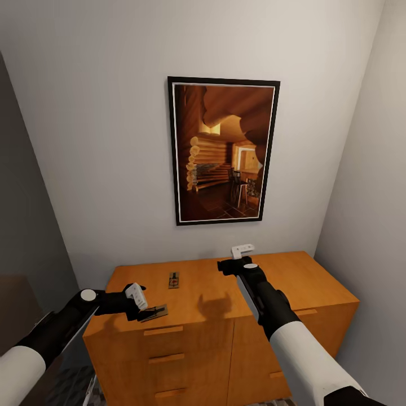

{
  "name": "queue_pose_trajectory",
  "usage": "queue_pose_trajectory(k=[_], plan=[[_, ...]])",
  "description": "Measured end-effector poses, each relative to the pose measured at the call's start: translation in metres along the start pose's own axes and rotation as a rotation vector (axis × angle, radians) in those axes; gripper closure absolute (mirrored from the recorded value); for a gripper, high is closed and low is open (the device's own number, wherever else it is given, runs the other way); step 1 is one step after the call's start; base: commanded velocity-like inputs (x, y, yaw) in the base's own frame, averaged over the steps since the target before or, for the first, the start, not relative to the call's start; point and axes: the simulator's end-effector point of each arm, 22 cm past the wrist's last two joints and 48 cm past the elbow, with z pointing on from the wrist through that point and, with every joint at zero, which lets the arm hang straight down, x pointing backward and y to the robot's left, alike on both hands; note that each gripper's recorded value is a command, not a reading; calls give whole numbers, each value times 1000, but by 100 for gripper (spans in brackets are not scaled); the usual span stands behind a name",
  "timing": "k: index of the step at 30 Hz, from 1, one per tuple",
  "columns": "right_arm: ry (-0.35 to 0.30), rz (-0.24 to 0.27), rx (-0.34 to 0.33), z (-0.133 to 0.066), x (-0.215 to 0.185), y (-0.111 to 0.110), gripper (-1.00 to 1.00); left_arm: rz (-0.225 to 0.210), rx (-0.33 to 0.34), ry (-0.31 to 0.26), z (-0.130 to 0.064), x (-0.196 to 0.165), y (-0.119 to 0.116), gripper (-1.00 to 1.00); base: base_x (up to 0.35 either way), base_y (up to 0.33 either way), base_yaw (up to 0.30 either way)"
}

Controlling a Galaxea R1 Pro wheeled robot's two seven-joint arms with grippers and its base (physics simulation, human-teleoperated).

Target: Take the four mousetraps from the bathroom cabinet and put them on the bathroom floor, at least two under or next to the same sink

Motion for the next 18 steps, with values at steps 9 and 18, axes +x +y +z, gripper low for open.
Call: queue_pose_trajectory(k=[9, 18], plan=[[-3, -1, -2, 0, -1, 0, -100, -2, 1, -2, 0, -1, 0, -100, 0, 0, 0], [-39, 6, 0, 0, -8, 0, -100, 0, 1, -8, 0, -3, 0, -100, 0, 0, 0]])
